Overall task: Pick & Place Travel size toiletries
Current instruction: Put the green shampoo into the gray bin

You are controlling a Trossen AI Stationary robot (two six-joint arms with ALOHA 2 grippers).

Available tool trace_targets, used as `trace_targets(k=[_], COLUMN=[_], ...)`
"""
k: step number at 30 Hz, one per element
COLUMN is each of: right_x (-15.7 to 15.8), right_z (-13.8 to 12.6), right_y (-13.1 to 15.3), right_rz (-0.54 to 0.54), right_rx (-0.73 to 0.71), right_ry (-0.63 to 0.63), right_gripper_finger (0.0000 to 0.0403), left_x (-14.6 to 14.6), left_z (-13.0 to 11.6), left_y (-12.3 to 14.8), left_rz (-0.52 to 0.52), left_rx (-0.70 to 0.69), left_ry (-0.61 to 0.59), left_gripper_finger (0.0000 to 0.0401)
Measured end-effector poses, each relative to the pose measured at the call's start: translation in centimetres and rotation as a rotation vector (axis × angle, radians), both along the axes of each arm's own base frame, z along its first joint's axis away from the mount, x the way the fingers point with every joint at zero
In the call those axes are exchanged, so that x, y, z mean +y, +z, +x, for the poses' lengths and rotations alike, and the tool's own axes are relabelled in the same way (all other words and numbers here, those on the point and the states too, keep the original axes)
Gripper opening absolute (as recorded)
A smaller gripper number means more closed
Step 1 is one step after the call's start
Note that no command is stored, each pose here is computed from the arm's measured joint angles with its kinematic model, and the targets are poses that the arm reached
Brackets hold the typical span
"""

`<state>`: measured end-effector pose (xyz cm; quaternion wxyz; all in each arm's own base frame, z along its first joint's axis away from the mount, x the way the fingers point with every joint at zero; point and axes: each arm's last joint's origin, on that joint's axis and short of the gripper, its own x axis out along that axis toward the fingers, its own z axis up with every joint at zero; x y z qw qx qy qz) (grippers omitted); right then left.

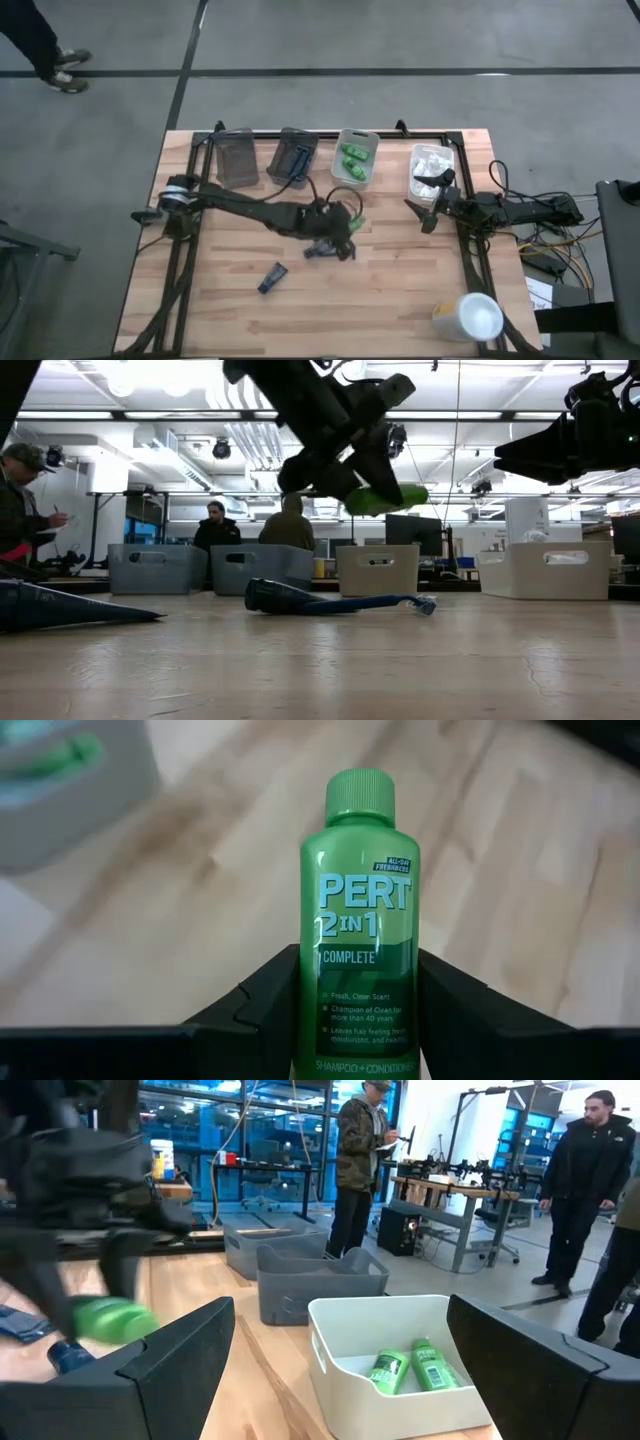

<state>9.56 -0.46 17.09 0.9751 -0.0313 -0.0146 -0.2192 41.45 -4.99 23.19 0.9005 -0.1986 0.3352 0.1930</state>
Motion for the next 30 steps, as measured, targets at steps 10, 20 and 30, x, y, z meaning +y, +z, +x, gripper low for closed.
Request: trace_targets(k=[10,20,30], right_x=[0.0,0.0,0.0], right_z=[0.0,0.0,0.0], right_y=[0.0,0.0,0.0], right_rz=[0.000,0.001,-0.001], right_rx=[0.000,-0.001,0.000], right_ry=[0.000,0.001,0.001], right_gripper_finger=[0.0364,0.0364,0.0364], left_x=[4.7,8.5,12.1], left_z=[1.2,1.4,1.4], left_y=[2.5,3.7,4.3], left_rz=[0.053,0.129,0.179], left_rx=[-0.059,-0.080,-0.130], left_ry=[0.059,0.084,0.121], left_gripper_finger=[0.0165,0.0165,0.0165])
